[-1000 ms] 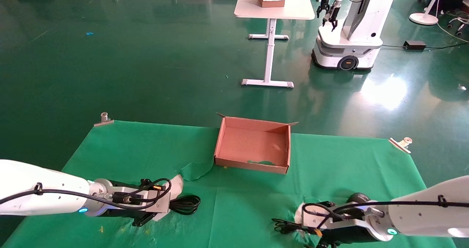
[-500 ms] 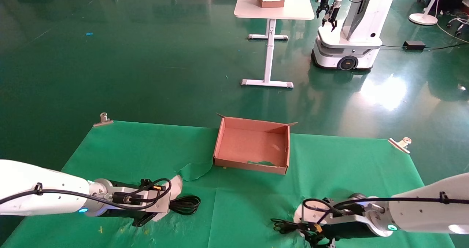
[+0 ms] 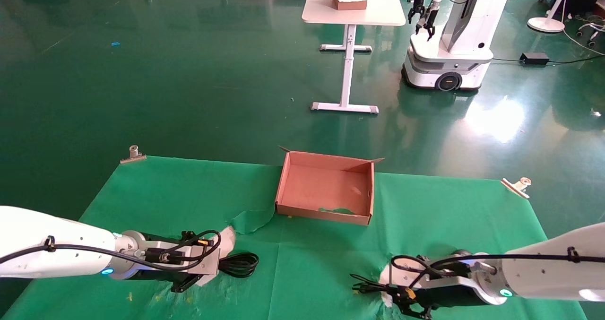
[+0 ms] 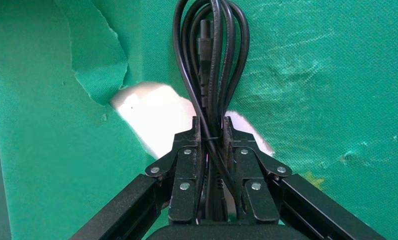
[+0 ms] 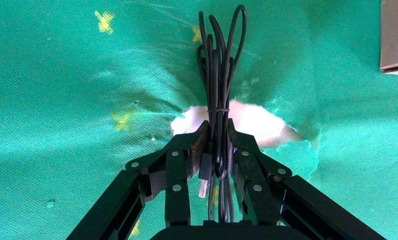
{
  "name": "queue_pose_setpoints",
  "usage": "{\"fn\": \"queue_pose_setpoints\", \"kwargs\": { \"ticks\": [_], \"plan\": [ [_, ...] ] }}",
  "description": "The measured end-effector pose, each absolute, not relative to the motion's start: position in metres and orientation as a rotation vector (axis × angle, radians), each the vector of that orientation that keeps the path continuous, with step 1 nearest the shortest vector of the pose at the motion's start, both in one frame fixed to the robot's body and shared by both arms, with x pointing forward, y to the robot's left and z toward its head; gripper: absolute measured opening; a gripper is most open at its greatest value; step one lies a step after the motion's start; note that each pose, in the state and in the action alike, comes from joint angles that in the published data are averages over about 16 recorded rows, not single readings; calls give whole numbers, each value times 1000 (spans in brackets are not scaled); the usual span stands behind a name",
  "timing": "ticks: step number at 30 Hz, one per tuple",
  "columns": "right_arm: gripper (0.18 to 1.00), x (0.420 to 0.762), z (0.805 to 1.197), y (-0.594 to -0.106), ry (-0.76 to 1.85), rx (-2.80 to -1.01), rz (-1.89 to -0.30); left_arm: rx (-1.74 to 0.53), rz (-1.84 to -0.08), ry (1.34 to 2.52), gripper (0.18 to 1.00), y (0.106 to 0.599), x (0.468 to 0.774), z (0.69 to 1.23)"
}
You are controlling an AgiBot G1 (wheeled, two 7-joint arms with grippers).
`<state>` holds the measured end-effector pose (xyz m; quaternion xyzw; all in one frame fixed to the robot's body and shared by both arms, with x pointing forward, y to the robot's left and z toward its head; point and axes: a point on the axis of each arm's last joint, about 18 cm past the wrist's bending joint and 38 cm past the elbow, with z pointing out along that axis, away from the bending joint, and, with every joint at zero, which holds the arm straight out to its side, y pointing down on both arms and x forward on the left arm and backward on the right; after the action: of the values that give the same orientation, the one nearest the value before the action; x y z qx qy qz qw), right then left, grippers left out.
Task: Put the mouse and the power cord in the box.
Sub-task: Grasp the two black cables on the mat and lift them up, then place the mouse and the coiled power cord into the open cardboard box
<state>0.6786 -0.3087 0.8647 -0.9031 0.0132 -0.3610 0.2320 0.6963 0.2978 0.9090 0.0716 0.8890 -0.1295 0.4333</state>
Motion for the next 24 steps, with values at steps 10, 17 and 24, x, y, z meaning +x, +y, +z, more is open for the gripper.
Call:
{"fn": "queue_pose_setpoints", "kwargs": {
  "ticks": [10,17,24],
  "plan": [
    [233,656,935,-339,64,-2350,-1125,180,-514,2118,262,275,686,982],
    [227,636,981,-364,108,-2279,-1268,277,-617,2012,262,226,691,1027],
    [224,617,1008,-394,181,-2246,-1384,447,-564,1891,261,165,715,1031]
  ]
}}
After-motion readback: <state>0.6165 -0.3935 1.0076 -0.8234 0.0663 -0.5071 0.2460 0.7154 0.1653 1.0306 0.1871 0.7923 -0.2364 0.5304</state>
